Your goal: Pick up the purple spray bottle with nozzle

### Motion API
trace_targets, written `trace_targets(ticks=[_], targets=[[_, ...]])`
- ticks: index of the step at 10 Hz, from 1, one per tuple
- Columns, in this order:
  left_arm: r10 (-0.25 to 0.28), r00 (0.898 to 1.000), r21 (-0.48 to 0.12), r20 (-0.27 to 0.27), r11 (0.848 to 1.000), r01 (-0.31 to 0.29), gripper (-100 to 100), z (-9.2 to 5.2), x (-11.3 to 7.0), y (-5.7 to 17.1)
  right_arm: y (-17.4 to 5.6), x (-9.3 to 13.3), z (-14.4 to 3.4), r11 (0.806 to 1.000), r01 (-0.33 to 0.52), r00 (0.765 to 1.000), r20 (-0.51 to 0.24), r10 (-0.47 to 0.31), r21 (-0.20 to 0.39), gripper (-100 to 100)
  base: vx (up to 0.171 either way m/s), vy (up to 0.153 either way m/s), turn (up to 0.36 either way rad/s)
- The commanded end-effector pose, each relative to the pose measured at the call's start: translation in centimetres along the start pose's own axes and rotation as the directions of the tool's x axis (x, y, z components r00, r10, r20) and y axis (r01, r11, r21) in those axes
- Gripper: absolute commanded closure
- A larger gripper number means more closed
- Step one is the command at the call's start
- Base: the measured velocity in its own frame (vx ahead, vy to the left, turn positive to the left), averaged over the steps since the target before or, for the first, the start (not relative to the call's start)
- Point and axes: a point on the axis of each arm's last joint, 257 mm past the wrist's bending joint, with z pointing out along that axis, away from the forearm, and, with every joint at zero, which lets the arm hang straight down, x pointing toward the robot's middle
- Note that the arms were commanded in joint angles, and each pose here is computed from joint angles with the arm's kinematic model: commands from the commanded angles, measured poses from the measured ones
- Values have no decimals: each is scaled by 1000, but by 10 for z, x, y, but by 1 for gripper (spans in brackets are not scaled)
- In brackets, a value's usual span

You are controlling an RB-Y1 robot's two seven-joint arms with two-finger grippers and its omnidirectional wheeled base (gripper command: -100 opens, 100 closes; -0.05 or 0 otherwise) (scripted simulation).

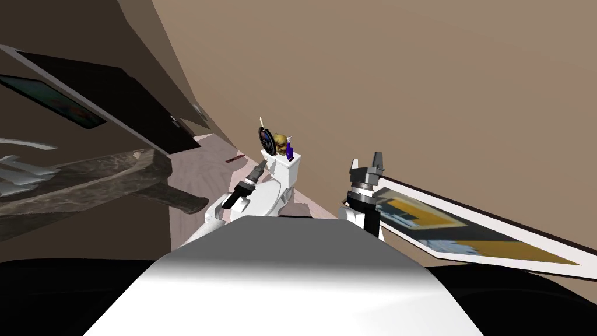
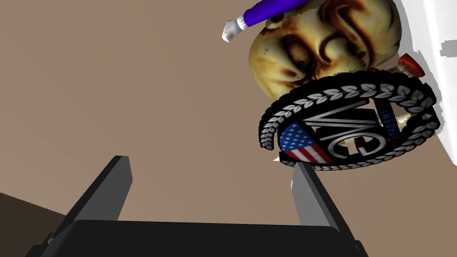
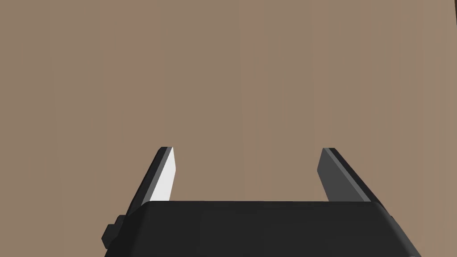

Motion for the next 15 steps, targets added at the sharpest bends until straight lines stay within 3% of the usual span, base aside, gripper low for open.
trace_targets(ticks=[1, 4, 5, 7, 9, 10, 15], targets=[[34, 999, -13, -21, 999, -35, -100, 4, -3, 8, 0, 0, 0, 1000, 0, 1000, 0, 0, 0, 0, -56, 38, -99], [156, 983, -68, -97, 984, -163, -100, 9, -9, 43, 0, 0, 0, 1000, 0, 1000, 0, 0, 0, 0, -60, 36, -239], [167, 980, -69, -106, 982, -175, -100, 8, -11, 44, 0, 0, 0, 1000, 0, 1000, 0, 0, 0, 0, -39, 16, -64], [244, 957, -103, -155, 960, -261, -100, 9, -21, 69, 0, 0, 0, 1000, 0, 1000, 0, 0, 0, 0, -22, -11, -203], [320, 925, -131, -203, 928, -350, -100, 9, -36, 93, 0, 0, 0, 1000, 0, 1000, 0, 0, 0, 0, -17, -35, -277], [326, 922, -133, -208, 925, -356, -100, 8, -38, 94, 0, 0, 0, 1000, 0, 1000, 0, 0, 0, 0, 2, -32, -66], [476, 824, -200, -306, 814, -545, -100, 0, -91, 149, 0, 0, 0, 1000, 0, 1000, 0, 0, 0, 0, 32, -64, -212]])
